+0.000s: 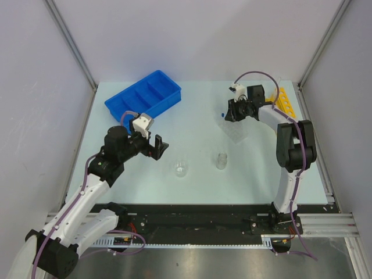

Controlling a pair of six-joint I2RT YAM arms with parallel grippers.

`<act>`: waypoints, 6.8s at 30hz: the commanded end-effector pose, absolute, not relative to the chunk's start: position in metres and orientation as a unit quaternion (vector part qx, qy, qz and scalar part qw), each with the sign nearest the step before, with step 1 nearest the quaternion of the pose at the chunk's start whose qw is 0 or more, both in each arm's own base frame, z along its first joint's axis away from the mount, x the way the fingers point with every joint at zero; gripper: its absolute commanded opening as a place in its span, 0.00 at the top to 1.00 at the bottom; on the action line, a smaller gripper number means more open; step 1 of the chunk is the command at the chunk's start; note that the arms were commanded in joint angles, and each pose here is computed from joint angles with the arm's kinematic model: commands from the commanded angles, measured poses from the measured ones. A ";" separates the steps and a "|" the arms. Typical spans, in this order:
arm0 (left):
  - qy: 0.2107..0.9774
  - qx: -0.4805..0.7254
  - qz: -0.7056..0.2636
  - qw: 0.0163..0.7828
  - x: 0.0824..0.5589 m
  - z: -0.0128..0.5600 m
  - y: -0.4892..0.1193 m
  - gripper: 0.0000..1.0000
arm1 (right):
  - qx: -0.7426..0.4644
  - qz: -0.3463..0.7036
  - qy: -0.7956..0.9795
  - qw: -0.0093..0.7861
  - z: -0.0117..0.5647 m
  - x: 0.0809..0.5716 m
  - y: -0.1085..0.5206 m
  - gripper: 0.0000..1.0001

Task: Organize the chemistry lab equipment

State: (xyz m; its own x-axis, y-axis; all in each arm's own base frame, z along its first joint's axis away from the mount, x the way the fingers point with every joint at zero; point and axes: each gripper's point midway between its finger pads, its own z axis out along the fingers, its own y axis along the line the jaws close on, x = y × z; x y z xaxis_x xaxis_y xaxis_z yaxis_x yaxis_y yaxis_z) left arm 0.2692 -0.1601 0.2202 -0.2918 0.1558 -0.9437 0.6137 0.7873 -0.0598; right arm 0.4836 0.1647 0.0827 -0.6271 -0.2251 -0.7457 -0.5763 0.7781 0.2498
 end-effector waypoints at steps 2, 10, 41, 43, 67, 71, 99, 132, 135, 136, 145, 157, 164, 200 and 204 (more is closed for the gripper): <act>0.764 0.266 -0.201 0.553 0.270 0.225 -0.158 0.00 | -0.254 0.236 0.851 0.395 0.117 0.477 0.167 0.70; 0.763 0.265 -0.202 0.554 0.270 0.226 -0.158 0.00 | -0.260 0.237 0.838 0.417 0.145 0.469 0.163 0.64; 0.760 0.266 -0.202 0.558 0.268 0.229 -0.158 0.00 | -0.289 0.132 0.856 0.407 0.116 0.459 0.151 0.80; 0.759 0.266 -0.203 0.559 0.268 0.229 -0.158 0.00 | -0.288 0.125 0.859 0.404 0.113 0.461 0.148 0.81; 0.763 0.267 -0.203 0.552 0.270 0.225 -0.159 0.00 | -0.306 0.124 0.859 0.392 0.113 0.490 0.172 0.84; 0.764 0.266 -0.204 0.552 0.269 0.224 -0.159 0.00 | -0.312 0.120 0.858 0.389 0.113 0.488 0.174 0.84; 0.756 0.269 -0.207 0.560 0.267 0.231 -0.159 0.00 | -0.354 0.139 0.870 0.313 0.104 0.419 0.117 0.00; 0.760 0.268 -0.203 0.557 0.268 0.229 -0.158 0.00 | -0.331 0.051 0.905 0.262 0.038 0.444 0.109 0.04; 0.760 0.267 -0.201 0.558 0.268 0.229 -0.158 0.00 | -0.319 0.049 0.909 0.264 0.040 0.447 0.105 0.15; 0.759 0.267 -0.202 0.558 0.268 0.229 -0.158 0.00 | -0.315 0.049 0.910 0.265 0.040 0.448 0.104 0.18; 0.759 0.268 -0.203 0.558 0.268 0.230 -0.158 0.00 | -0.246 0.032 0.926 0.284 0.050 0.462 0.070 0.46; 0.758 0.269 -0.205 0.558 0.268 0.230 -0.159 0.00 | -0.075 -0.033 0.946 0.312 0.056 0.484 -0.001 0.57; 0.759 0.269 -0.205 0.556 0.268 0.229 -0.159 0.00 | -0.016 -0.042 0.953 0.301 0.045 0.489 -0.023 0.57; 0.758 0.269 -0.205 0.558 0.267 0.231 -0.159 0.00 | -0.062 -0.062 0.912 0.401 0.160 0.481 -0.022 0.03; 0.756 0.268 -0.209 0.560 0.266 0.233 -0.160 0.00 | -0.166 0.016 0.881 0.442 0.206 0.455 0.010 0.00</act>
State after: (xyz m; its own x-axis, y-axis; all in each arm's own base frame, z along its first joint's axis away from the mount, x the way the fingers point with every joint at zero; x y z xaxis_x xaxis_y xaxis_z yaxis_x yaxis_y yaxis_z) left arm 0.2670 -0.1599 0.2235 -0.2820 0.1529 -0.9471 0.6173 0.7846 -0.0571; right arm 0.4732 -0.0160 0.1231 -0.7341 -0.1506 -0.6621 -0.0966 0.9883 -0.1178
